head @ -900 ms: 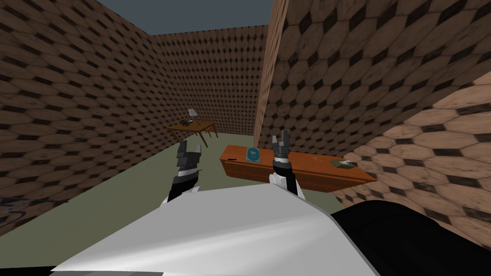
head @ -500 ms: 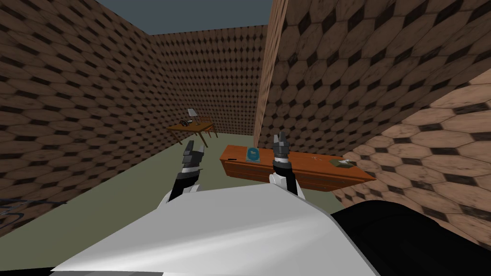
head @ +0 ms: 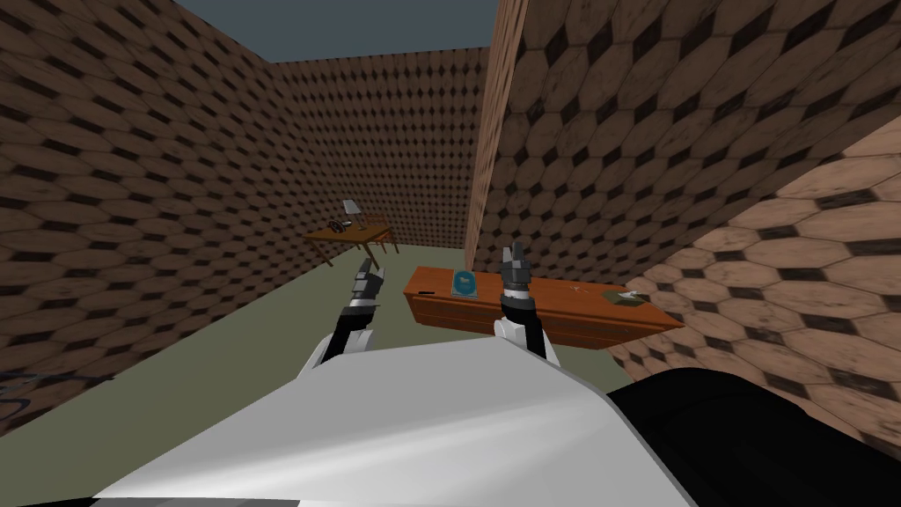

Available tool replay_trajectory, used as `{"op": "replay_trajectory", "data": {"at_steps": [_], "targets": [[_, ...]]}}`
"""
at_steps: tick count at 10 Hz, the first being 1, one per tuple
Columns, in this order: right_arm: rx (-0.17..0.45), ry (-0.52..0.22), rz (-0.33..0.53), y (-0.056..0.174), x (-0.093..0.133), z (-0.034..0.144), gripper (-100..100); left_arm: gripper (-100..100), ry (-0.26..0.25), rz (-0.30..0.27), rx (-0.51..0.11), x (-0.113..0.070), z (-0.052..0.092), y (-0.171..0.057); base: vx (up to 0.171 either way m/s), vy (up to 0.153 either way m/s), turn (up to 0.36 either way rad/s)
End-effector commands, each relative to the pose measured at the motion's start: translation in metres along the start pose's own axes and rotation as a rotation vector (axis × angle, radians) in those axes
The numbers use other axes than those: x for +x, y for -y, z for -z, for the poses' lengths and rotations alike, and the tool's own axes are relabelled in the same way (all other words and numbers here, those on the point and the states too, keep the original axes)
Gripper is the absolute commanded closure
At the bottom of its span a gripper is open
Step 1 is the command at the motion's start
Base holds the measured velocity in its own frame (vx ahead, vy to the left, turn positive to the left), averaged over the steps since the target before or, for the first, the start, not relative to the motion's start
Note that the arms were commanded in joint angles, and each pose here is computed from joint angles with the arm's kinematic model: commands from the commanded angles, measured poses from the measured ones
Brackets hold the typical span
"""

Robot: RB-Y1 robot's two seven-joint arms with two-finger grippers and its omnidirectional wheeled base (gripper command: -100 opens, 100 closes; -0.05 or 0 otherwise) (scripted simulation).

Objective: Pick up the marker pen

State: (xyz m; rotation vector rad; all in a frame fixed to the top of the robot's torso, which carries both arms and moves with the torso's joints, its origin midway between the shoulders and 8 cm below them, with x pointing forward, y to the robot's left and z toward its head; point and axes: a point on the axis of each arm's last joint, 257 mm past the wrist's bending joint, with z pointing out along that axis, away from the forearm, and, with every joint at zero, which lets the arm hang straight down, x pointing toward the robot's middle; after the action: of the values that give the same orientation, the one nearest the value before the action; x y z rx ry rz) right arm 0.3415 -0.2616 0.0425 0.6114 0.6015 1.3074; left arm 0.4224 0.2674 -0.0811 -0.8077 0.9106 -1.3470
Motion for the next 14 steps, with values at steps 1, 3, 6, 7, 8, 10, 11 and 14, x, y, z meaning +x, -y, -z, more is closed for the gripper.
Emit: {"op": "replay_trajectory", "data": {"at_steps": [1, 3, 6, 7, 8, 10, 11, 14], "targets": [[0.0, 0.0, 0.0, 0.0, 0.0, 0.0, 0, -100, -0.006, 0.005, -0.042, -0.002, -0.004, -0.02, 0.001, 0.011, -0.015], [0.0, 0.0, 0.0, 0.0, 0.0, 0.0, 0, -100, -0.013, 0.012, -0.104, -0.002, -0.017, -0.048, 0.0, 0.021, -0.039], [0.0, 0.0, 0.0, 0.0, 0.0, 0.0, 0, -100, -0.014, 0.019, -0.187, -0.004, -0.027, -0.085, 0.0, 0.015, -0.022], [0.0, 0.0, 0.0, 0.0, 0.0, 0.0, 0, -100, -0.012, 0.02, -0.207, -0.004, -0.026, -0.093, 0.002, 0.014, -0.024], [0.0, 0.0, 0.0, 0.0, 0.0, 0.0, 0, -100, -0.011, 0.024, -0.247, -0.005, -0.032, -0.109, 0.005, 0.012, -0.034], [0.0, 0.0, 0.0, 0.0, 0.0, 0.0, 0, -100, -0.01, 0.028, -0.284, -0.005, -0.039, -0.124, 0.008, 0.012, -0.02], [0.0, 0.0, 0.0, 0.0, 0.0, 0.0, 0, -100, -0.007, 0.027, -0.305, -0.006, -0.035, -0.133, 0.008, 0.011, -0.024], [0.0, 0.0, 0.0, 0.0, 0.0, 0.0, 0, -100, -0.001, 0.037, -0.391, -0.007, -0.045, -0.165, 0.013, 0.01, -0.031]]}}
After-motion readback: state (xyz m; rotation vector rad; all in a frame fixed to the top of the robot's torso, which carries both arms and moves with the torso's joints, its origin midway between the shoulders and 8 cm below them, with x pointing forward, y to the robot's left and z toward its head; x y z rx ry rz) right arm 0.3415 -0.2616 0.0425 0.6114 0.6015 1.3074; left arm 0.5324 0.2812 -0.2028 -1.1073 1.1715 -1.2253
